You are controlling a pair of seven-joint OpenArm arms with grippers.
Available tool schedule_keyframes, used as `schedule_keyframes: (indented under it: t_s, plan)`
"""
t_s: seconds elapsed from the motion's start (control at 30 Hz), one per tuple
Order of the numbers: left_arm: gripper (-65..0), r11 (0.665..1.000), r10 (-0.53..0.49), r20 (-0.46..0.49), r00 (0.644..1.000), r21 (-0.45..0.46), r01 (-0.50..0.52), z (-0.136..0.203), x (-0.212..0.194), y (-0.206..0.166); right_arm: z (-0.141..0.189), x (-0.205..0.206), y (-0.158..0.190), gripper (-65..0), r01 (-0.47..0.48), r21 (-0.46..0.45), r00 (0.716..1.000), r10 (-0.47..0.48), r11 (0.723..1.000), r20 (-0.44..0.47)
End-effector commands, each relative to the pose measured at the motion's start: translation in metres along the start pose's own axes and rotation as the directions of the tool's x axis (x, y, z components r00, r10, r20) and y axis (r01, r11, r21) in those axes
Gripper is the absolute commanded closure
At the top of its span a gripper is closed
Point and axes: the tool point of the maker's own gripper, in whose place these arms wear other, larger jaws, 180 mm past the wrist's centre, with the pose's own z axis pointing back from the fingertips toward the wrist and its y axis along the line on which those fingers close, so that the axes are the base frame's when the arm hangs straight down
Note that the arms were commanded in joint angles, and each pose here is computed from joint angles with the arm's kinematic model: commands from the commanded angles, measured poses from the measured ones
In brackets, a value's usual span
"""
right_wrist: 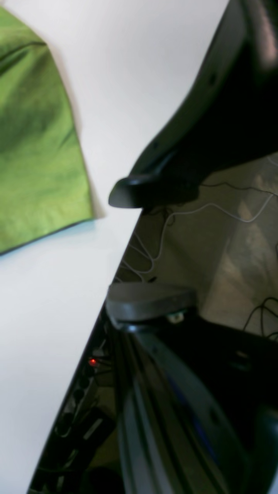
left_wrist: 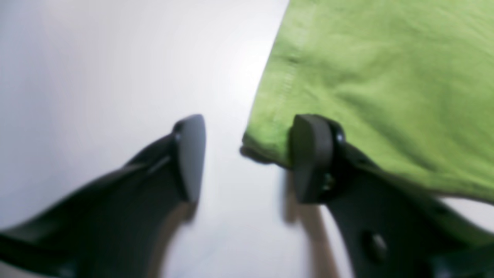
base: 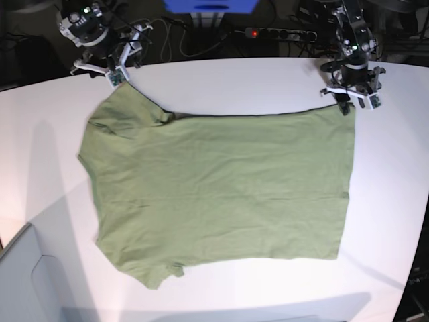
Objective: Fold the T-shirt properly
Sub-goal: 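Lower both grippers to the shoulder corners of the green T-shirt, then grasp the shirt's shoulder edges with both grippers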
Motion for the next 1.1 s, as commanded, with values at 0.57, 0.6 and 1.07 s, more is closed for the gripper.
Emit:
schedule_keyframes:
  t_s: [0.57, 0.6, 1.07]
  plan:
    - [0.0, 1.0, -0.015, 0.012, 1.0, 0.006, 0.015, 0.005, 0.002, 0.005, -0.011, 0.039, 0.001, -38.0, 0.047, -0.001, 0.993, -0.047, 0.999, 0.111]
    - [0.0, 1.0, -0.015, 0.012, 1.0, 0.006, 0.015, 0.005, 0.002, 0.005, -0.014, 0.04, -0.001, -38.8, 0.05, -0.002, 0.993, -0.05, 0.999, 0.111]
    - [0.0, 1.0, -0.019, -0.003, 1.0, 0.01, 0.019, 0.008, -0.004, 0.007, -0.054, -0.009, -0.004, -37.8, 0.099, 0.019, 0.995, -0.099, 0.995, 0.009]
